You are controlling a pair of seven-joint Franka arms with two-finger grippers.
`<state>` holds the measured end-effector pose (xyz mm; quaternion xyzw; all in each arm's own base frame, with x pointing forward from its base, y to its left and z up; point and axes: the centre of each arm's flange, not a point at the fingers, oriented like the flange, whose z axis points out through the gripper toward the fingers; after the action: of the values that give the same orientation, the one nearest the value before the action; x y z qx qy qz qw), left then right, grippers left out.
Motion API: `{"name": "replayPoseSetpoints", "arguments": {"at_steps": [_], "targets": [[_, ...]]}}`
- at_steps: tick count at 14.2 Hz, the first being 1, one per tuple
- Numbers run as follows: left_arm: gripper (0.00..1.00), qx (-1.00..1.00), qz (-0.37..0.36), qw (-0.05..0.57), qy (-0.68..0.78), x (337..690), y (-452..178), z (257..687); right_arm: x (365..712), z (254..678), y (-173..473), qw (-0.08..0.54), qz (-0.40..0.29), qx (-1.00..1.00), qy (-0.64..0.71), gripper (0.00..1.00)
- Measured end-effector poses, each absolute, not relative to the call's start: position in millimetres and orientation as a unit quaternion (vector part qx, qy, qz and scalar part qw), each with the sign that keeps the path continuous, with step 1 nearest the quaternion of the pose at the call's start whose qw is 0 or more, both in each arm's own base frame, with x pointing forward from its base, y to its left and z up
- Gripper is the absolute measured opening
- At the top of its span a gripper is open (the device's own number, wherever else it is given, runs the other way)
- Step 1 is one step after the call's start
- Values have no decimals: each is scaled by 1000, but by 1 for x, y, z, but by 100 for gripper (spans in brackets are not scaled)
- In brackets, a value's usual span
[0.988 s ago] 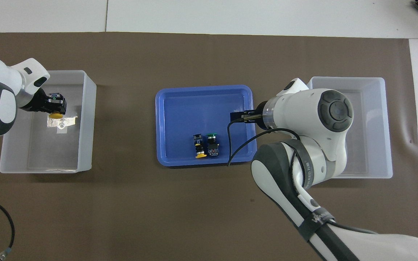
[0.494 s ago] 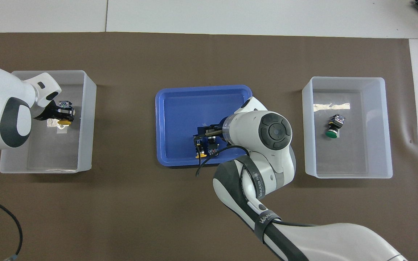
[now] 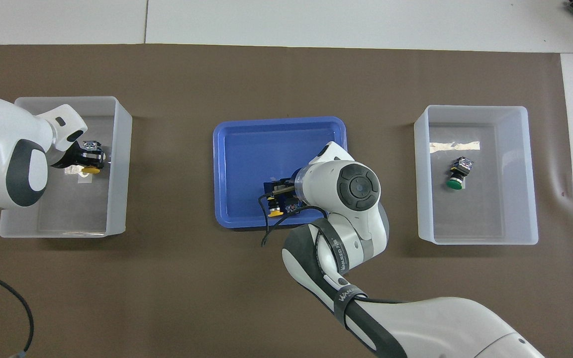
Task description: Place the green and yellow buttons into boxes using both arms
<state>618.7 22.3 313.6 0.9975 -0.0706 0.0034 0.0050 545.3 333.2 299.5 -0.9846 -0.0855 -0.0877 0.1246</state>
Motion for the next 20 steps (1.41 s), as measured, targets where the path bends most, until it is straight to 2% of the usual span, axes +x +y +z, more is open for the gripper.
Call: {"name": "replayPoseSetpoints", "arguments": {"at_steps": [2,3,10,12,13,17,19,20], "targets": [[62,997,0,5,-71,621,23,320,545,299,333,124,-88,-984,-88,93],[71,997,-7,6,-71,624,23,327,545,300,333,124,-88,-984,-88,86],[67,996,-43,42,-65,653,12,457,550,322,315,121,-77,-986,-79,85],[64,997,-47,44,-49,655,-7,474,545,316,318,119,-73,-987,-82,85],[59,997,-49,44,-33,656,-21,480,541,311,320,119,-73,-987,-84,85],[58,998,-54,37,4,651,-96,486,526,286,323,114,-70,-987,-92,84],[58,998,-56,36,12,649,-109,485,528,287,320,113,-71,-987,-90,62],[58,998,-56,35,17,649,-110,485,528,287,319,113,-71,-987,-89,48]]}}
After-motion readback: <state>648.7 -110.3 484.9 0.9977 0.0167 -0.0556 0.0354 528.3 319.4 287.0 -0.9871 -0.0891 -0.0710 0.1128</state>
